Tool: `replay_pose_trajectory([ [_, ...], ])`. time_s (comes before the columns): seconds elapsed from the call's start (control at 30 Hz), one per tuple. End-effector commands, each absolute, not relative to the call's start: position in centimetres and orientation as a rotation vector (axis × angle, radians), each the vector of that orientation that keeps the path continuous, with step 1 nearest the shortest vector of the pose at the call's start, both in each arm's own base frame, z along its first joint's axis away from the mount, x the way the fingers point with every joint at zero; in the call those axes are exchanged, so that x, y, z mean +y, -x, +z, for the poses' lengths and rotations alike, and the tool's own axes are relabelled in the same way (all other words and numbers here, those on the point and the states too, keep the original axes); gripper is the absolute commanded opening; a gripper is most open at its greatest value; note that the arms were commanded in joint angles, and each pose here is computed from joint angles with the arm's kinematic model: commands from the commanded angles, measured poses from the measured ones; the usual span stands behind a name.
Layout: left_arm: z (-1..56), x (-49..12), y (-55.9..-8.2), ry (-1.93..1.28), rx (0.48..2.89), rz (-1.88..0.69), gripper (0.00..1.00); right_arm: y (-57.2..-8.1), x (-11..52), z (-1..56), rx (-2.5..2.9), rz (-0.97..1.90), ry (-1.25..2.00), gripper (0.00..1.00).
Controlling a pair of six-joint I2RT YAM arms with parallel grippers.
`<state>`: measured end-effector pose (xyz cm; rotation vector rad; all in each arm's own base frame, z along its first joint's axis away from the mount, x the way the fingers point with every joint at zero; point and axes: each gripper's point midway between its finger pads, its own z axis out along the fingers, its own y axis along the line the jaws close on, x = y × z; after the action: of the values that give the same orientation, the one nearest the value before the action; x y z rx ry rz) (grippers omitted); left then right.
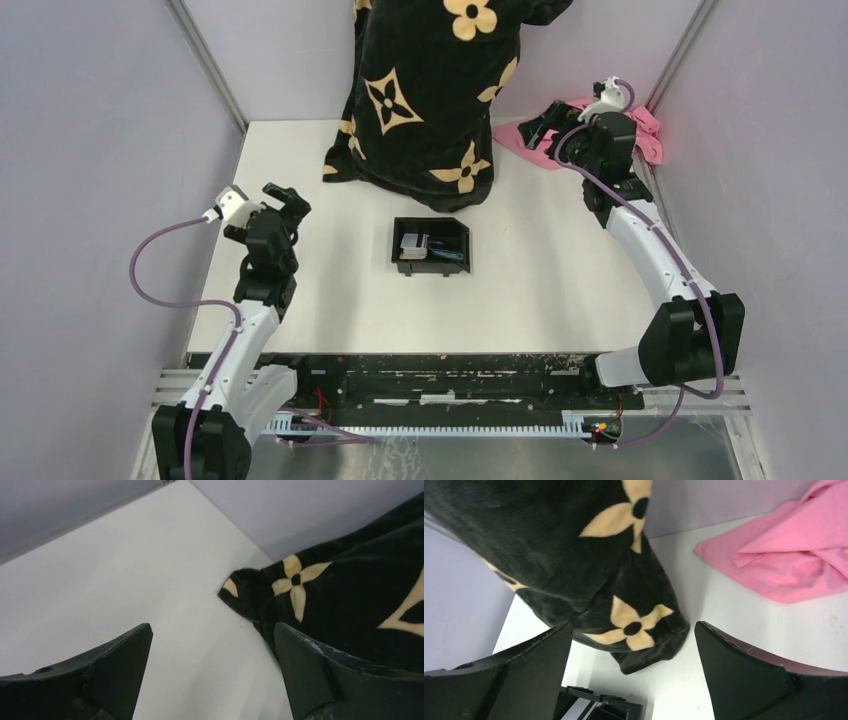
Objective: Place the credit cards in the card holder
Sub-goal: Pick up the card holder from the storage box.
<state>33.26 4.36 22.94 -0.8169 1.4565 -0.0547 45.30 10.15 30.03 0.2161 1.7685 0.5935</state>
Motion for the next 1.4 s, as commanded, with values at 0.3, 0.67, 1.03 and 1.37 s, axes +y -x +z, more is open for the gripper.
replay_pose_trajectory([
  [0.3, 23.9, -2.3, -35.0, 0.648, 1.731, -0.355, 0.92, -46.8, 15.3, 33.6, 1.662, 1.121, -0.189, 0.83],
  [0.67, 17.8, -6.7, -32.2, 0.585, 1.989, -0.294, 0.80, -40.4, 21.3, 24.0, 2.115, 0.484, 0.237, 0.77],
  [1.03, 13.0, -11.8, -28.4, 0.463, 2.153, -0.250, 0.76, -32.4, 25.5, 17.8, 2.197, 0.231, 0.678, 0.79],
  [1.37, 11.0, -13.3, -26.8, 0.425, 2.215, -0.284, 0.72, -28.9, 28.0, 15.2, 2.179, 0.201, 0.909, 0.77],
])
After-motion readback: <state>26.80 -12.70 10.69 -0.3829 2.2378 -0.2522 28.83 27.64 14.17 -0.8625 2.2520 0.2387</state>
